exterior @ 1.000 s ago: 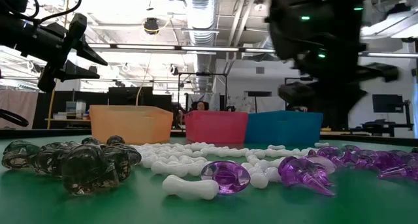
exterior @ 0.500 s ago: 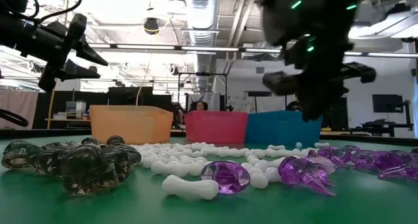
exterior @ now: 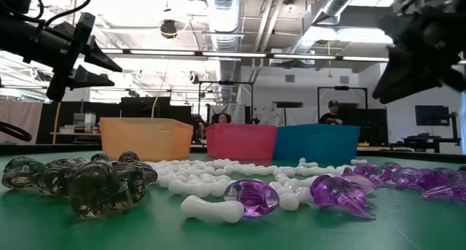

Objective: Sort Halloween decoration
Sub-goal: Put the white bone toy into the blue bin

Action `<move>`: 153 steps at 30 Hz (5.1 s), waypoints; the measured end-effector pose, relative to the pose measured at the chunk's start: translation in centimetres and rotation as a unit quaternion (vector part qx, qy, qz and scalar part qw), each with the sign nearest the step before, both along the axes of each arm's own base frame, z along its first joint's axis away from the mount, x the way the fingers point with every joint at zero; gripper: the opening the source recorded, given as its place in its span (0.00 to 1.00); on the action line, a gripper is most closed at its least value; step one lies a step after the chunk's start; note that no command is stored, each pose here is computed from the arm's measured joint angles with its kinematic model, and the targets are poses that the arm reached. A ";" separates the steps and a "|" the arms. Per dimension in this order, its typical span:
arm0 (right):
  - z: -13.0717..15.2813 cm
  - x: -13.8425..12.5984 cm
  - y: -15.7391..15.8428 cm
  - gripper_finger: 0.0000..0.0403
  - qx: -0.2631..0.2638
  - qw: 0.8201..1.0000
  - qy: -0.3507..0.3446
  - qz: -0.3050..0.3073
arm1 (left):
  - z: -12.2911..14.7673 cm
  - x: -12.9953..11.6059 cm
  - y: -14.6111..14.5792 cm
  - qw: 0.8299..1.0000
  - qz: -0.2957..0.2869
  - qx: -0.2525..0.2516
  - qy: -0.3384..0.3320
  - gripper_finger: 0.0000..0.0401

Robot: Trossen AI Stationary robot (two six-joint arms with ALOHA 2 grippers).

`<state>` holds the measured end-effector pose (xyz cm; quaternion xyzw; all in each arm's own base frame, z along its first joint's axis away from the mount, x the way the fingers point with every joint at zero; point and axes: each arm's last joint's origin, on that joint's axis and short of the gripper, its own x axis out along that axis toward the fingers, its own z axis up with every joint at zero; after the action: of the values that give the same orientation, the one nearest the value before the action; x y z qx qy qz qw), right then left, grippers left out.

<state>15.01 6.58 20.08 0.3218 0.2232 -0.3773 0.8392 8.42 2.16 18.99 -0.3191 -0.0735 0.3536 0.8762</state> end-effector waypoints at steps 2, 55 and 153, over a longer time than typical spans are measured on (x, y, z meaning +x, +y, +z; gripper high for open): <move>-0.9 -0.8 -0.5 0.30 0.002 0.998 -0.055 0.023 | 0.0 0.0 0.0 1.000 0.000 0.003 0.003 0.44; -10.3 2.9 -4.4 0.59 -0.130 0.960 0.139 0.205 | 0.9 0.0 0.0 0.993 -0.003 0.110 0.051 0.64; -5.7 8.5 -9.4 0.16 0.090 0.885 0.304 0.339 | 0.5 0.1 0.0 0.993 -0.018 0.103 0.062 0.64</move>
<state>23.48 -2.78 14.42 0.1698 0.5962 -0.1271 0.7743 8.50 2.13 19.51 -0.2056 -0.0494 0.3472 0.9136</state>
